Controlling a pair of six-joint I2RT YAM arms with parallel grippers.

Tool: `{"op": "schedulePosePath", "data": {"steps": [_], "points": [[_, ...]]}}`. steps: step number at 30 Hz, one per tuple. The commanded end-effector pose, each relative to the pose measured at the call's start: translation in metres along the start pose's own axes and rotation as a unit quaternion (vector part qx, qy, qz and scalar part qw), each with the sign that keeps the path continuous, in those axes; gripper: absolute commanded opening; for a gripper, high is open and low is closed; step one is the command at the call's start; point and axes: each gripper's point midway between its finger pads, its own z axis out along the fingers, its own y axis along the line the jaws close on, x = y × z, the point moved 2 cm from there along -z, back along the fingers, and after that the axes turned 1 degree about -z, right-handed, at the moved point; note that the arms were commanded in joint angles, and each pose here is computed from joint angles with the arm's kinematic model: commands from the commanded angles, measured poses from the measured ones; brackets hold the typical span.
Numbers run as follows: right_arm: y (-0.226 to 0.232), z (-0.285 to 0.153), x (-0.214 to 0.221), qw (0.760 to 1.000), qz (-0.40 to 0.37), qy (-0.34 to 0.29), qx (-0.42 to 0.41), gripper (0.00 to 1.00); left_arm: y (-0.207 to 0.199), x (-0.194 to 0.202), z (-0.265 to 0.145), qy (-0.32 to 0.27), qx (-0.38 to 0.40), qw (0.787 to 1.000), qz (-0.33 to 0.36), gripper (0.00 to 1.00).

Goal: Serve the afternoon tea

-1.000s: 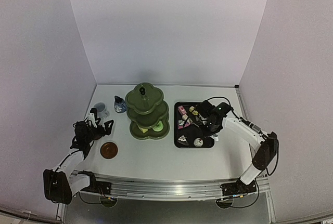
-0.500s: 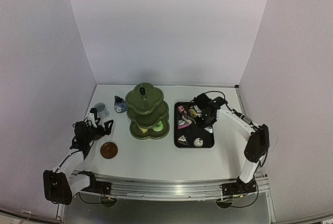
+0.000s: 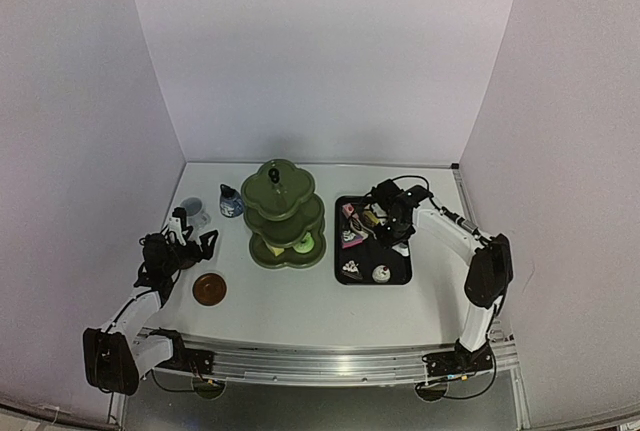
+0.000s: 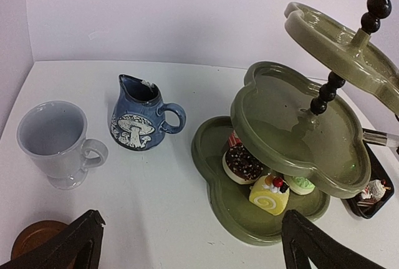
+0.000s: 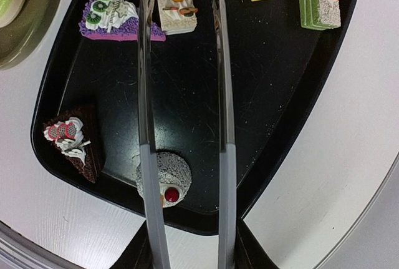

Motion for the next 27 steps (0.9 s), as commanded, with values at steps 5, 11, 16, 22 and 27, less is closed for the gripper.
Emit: {"op": "schedulePosePath", "data": {"steps": [5,11,16,22,27], "points": [[-0.012,-0.018,-0.031,0.998,0.004,-0.048,0.029,0.35,-0.001,-0.015,-0.003,-0.023,-0.002,1.0,0.014,1.0],[-0.01,-0.016,-0.026,0.999,0.009,-0.041,0.023,0.35,0.0,-0.015,-0.003,-0.023,-0.004,1.0,0.015,1.0],[-0.005,-0.006,-0.018,1.0,0.018,-0.023,0.007,0.36,0.0,-0.013,-0.003,-0.021,-0.005,1.0,0.014,1.0],[0.001,0.0,-0.012,1.0,0.023,-0.012,-0.01,0.36,0.001,-0.011,-0.003,-0.018,-0.006,1.0,0.013,1.0],[0.002,-0.007,-0.01,0.999,0.026,-0.017,-0.017,0.36,0.002,-0.009,-0.004,-0.017,-0.008,1.0,0.013,1.0]]}}
